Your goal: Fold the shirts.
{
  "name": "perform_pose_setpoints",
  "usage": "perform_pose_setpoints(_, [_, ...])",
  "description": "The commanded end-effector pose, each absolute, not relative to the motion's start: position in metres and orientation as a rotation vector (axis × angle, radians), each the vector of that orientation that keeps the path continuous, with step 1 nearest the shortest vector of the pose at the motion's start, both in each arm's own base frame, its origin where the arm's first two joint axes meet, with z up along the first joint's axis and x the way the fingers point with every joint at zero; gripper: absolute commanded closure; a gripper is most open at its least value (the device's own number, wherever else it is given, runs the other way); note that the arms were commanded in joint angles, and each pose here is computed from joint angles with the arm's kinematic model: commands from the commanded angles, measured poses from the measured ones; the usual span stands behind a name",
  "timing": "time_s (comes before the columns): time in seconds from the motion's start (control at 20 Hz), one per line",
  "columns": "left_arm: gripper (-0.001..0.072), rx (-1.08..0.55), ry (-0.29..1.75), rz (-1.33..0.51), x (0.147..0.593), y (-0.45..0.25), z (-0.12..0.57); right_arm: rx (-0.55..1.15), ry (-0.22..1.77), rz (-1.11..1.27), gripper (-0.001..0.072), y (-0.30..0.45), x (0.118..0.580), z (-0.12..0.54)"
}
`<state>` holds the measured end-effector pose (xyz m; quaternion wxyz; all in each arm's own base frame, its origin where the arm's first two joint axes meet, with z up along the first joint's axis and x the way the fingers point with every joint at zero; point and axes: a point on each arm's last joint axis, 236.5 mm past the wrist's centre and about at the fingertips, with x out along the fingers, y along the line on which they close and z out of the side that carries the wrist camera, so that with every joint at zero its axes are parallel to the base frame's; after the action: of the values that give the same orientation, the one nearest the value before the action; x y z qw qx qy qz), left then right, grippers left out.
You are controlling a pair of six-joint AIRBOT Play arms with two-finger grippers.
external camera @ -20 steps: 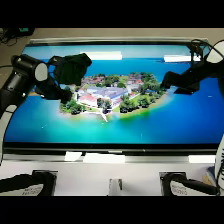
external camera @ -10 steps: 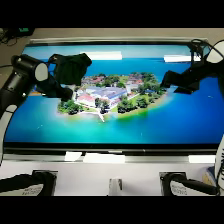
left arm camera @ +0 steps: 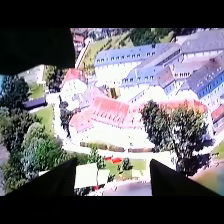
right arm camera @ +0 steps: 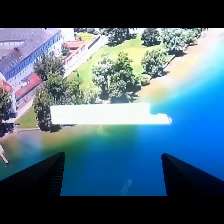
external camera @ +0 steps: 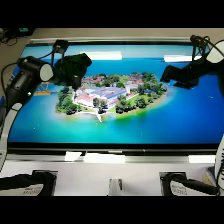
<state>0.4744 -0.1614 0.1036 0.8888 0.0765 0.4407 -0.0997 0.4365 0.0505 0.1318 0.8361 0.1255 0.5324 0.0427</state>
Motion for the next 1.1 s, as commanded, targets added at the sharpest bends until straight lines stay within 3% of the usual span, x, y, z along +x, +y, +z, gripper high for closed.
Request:
perform_pose_setpoints(0.0, [0.0169, 0.033, 0.752, -0.134, 0.531, -0.155, 0.103, 0.275, 1.076, 0.093, 0.0070, 0.051, 0.447, 0.138])
perform_pose_setpoints(0.25, [0.0177, -0.313, 0.977, 0.183, 0.563, -0.055, 0.012, 0.290, 1.072, 0.095, 0.0070, 0.053, 0.448, 0.139])
perform_pose_setpoints(0.5, [0.0154, -0.733, 1.031, 0.213, 0.584, -0.028, -0.044, 0.368, 1.075, 0.140, 0.0070, 0.071, 0.447, 0.143])
perform_pose_setpoints(0.65, [0.0144, -0.835, 0.983, 0.195, 0.603, -0.036, -0.060, 0.414, 1.063, 0.157, 0.0070, 0.078, 0.449, 0.147])
perform_pose_setpoints(0.7, [0.0040, -0.860, 0.972, 0.189, 0.608, -0.042, -0.066, 0.424, 1.060, 0.166, 0.0071, 0.081, 0.450, 0.149])
perform_pose_setpoints(0.75, [0.0010, -0.879, 0.960, 0.182, 0.613, -0.047, -0.071, 0.429, 1.059, 0.171, 0.0071, 0.082, 0.450, 0.149])
perform_pose_setpoints(1.05, [0.0033, -0.898, 0.839, 0.164, 0.639, -0.055, -0.075, 0.460, 1.066, 0.204, 0.0071, 0.092, 0.448, 0.152])
